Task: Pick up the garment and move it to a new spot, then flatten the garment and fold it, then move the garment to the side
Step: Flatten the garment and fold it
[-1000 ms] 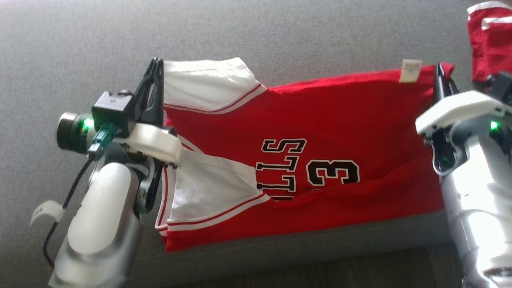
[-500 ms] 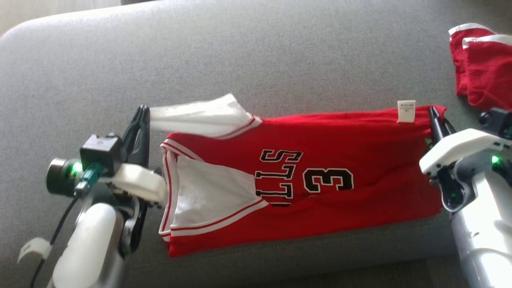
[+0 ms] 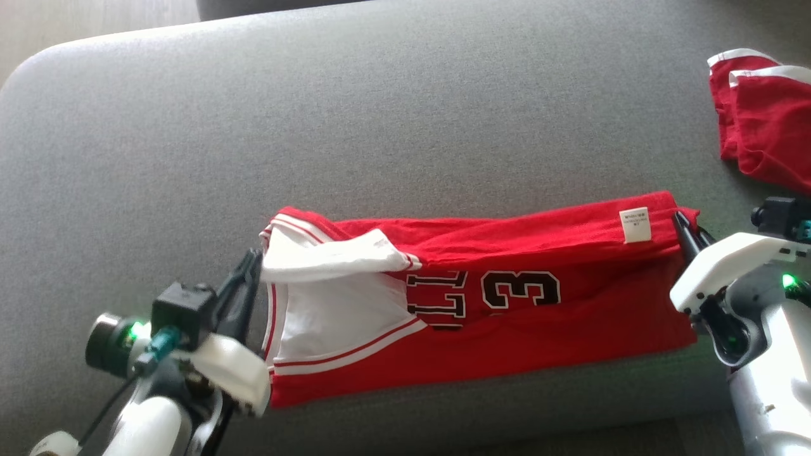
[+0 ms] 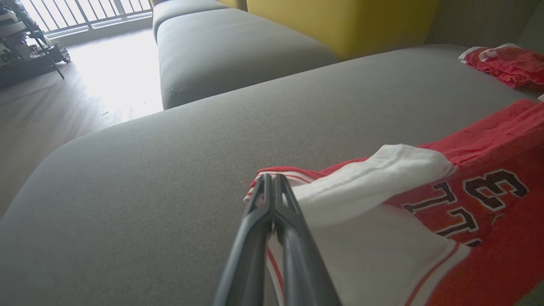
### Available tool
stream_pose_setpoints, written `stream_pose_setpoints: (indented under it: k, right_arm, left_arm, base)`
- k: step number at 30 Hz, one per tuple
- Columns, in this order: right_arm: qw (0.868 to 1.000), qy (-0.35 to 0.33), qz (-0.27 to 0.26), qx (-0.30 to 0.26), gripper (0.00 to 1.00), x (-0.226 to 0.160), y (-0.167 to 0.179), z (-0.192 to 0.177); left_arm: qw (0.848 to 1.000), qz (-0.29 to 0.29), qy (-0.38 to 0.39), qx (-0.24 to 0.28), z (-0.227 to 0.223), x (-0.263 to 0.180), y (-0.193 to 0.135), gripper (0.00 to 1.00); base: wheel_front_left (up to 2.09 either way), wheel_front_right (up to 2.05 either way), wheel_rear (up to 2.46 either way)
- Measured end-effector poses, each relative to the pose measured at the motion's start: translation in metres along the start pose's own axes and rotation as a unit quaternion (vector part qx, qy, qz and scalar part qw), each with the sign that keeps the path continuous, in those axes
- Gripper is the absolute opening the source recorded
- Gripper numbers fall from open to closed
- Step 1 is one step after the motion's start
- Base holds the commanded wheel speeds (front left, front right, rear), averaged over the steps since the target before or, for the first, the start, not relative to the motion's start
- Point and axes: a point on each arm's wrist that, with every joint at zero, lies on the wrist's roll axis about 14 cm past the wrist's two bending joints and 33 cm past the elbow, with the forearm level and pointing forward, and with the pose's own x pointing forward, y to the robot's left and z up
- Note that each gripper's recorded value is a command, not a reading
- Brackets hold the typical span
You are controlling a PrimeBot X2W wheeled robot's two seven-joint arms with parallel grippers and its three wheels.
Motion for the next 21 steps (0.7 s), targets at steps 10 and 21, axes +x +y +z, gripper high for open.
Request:
stream_pose_setpoints:
  k: [10, 21]
  right_arm:
    - [0.999, 0.043, 0.0, -0.011, 0.0, -0.012, -0.002, -0.014]
    - [0.997, 0.071, -0.015, -0.02, 0.1, -0.024, -0.014, -0.023]
  left_arm:
    - [0.996, -0.044, 0.075, 0.018, -0.04, -0.034, -0.009, 0.0]
    - [0.99, -0.09, 0.101, 0.037, -0.05, -0.043, -0.028, 0.0]
  base:
    - [0.0, 0.0, 0.0]
    - [0.0, 0.0, 0.0]
